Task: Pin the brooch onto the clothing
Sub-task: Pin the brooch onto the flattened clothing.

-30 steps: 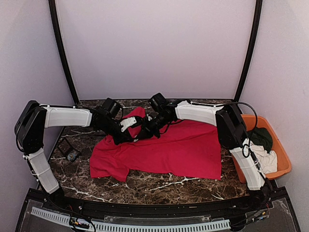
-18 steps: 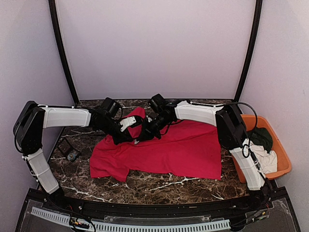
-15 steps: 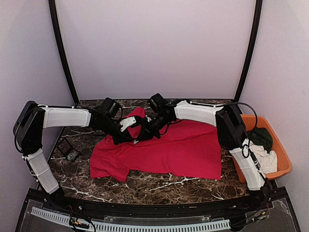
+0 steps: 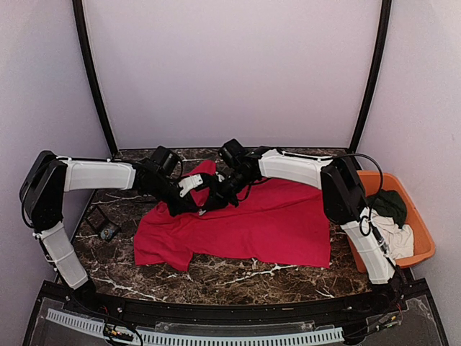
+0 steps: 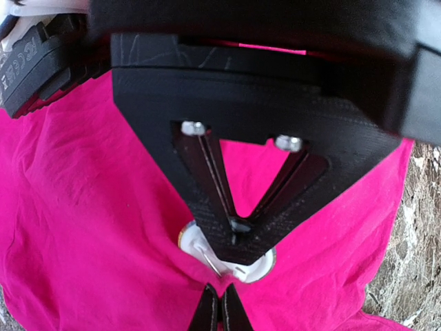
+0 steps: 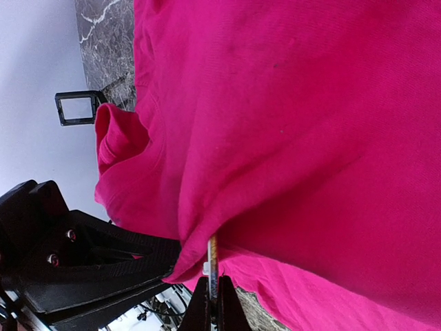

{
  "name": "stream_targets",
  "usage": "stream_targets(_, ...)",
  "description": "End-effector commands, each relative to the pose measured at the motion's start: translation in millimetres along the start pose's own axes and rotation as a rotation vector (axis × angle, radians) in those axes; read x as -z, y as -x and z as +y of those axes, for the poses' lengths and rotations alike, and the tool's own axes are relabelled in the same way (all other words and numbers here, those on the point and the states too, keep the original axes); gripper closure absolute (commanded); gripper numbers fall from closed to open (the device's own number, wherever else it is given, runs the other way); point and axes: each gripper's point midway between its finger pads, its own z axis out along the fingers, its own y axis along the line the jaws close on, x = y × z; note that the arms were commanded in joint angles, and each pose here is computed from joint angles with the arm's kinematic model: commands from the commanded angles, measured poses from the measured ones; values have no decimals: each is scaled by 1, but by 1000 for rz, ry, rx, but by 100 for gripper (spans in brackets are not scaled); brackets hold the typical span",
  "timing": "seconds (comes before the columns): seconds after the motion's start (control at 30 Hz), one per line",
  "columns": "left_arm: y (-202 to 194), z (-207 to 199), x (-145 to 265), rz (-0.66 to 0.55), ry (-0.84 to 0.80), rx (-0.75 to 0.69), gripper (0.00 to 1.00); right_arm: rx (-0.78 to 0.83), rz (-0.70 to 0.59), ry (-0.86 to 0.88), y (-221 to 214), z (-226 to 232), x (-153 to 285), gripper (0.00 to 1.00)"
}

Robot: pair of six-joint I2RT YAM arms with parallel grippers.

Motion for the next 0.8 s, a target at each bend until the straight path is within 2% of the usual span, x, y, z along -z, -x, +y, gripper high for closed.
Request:
stream_targets(0.0,18,-5,16,-73,9,-42,99,54,34,-9,-12,5,-15,100)
stream_targets(0.4,20,-8,20,-89,2,-60,99,77,67,-41,-20,-2,-28,100)
stream_targets(0.77,16,-8,23,-82,25,-103,99,140,100,-4,-33,12,-25,100)
